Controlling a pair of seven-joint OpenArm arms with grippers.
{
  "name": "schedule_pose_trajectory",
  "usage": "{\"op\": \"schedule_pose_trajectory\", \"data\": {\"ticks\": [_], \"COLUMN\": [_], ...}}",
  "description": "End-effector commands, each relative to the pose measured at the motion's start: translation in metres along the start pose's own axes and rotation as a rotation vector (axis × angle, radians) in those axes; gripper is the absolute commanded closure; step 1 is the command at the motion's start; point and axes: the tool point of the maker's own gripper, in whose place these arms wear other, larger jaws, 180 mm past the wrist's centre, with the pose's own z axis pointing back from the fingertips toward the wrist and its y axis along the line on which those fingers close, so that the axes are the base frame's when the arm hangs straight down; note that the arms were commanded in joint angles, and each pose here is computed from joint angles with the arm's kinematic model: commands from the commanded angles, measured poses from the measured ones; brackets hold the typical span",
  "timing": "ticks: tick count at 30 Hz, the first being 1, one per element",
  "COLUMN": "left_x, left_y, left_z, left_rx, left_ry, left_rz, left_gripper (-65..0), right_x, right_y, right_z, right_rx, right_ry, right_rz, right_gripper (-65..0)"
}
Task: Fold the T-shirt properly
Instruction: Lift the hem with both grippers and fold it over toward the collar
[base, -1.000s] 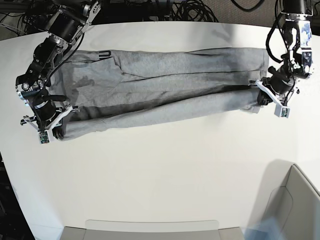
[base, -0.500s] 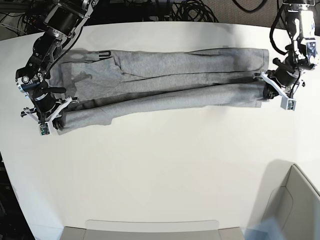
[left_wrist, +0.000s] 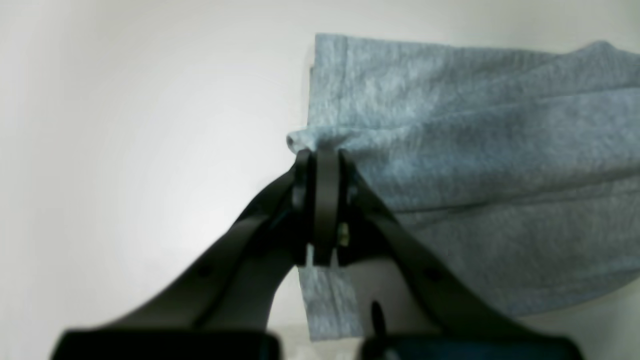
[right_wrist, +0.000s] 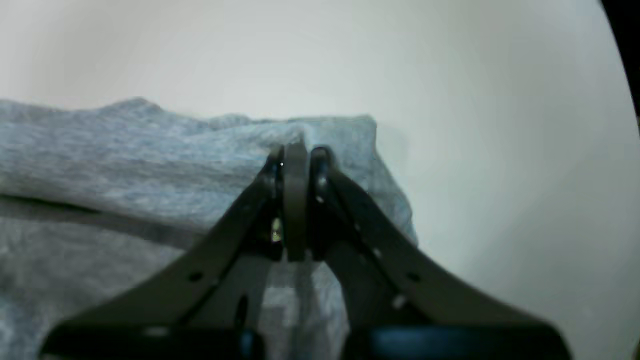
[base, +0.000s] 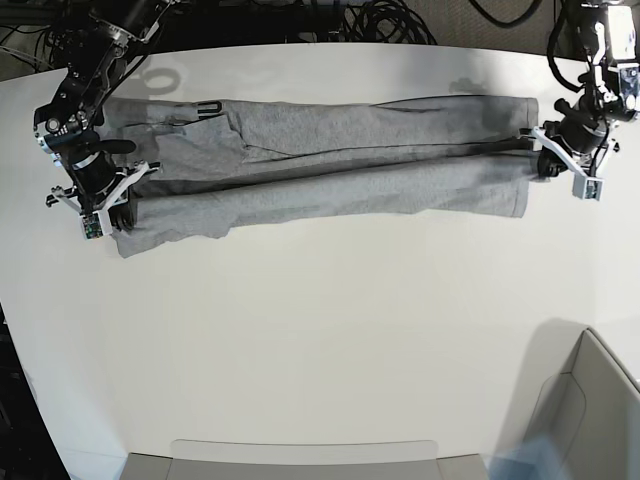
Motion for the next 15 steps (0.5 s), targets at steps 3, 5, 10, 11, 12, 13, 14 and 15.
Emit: {"op": "schedule_pose_trajectory", "data": {"ticks": [3, 5, 10, 11, 12, 13, 14, 15], "left_x": [0.007, 0.002, -0.002, -0.002, -0.003, -0.005, -0.010, -0.012], "left_y": [0.004, 0.004, 0.001, 0.002, 0.001, 0.001, 0.001, 0.001], "left_z": [0.005, 0.005, 0.005, 0.005, 0.005, 0.005, 0.006, 0.006], "left_rx": [0.012, 0.011, 0.006, 0.006, 0.005, 0.005, 0.005, 0.005], "left_ry": [-0.020, -0.010, 0.000, 0.001, 0.003, 0.008, 0.019, 0.025], "left_rz": [-0.018, -0.016, -0.017, -0.016, -0.016, -0.016, -0.015, -0.015], "left_gripper": [0.0, 0.0, 0.0, 0.0, 0.0, 0.0, 0.0, 0.0], "right_x": [0.007, 0.000, -0.019, -0.025, -0.030, -0.033, -0.035, -0.039], "right_y": [-0.001, -0.007, -0.018, -0.015, -0.013, -0.012, -0.011, -0.010], "right_z": [0.005, 0.009, 0.019, 0.020, 0.022, 0.023, 0.023, 0.024], "right_rx": [0.004, -0.017, -0.057, -0.050, -0.046, -0.043, -0.042, -0.042], "right_ry": [-0.035, -0.023, 0.011, 0.022, 0.034, 0.043, 0.047, 0.057], "right_rz": [0.016, 0.000, -0.041, -0.040, -0.040, -0.041, -0.041, -0.042], "right_gripper": [-0.3, -0.3, -0.3, -0.3, -0.3, -0.3, -0.3, -0.3]}}
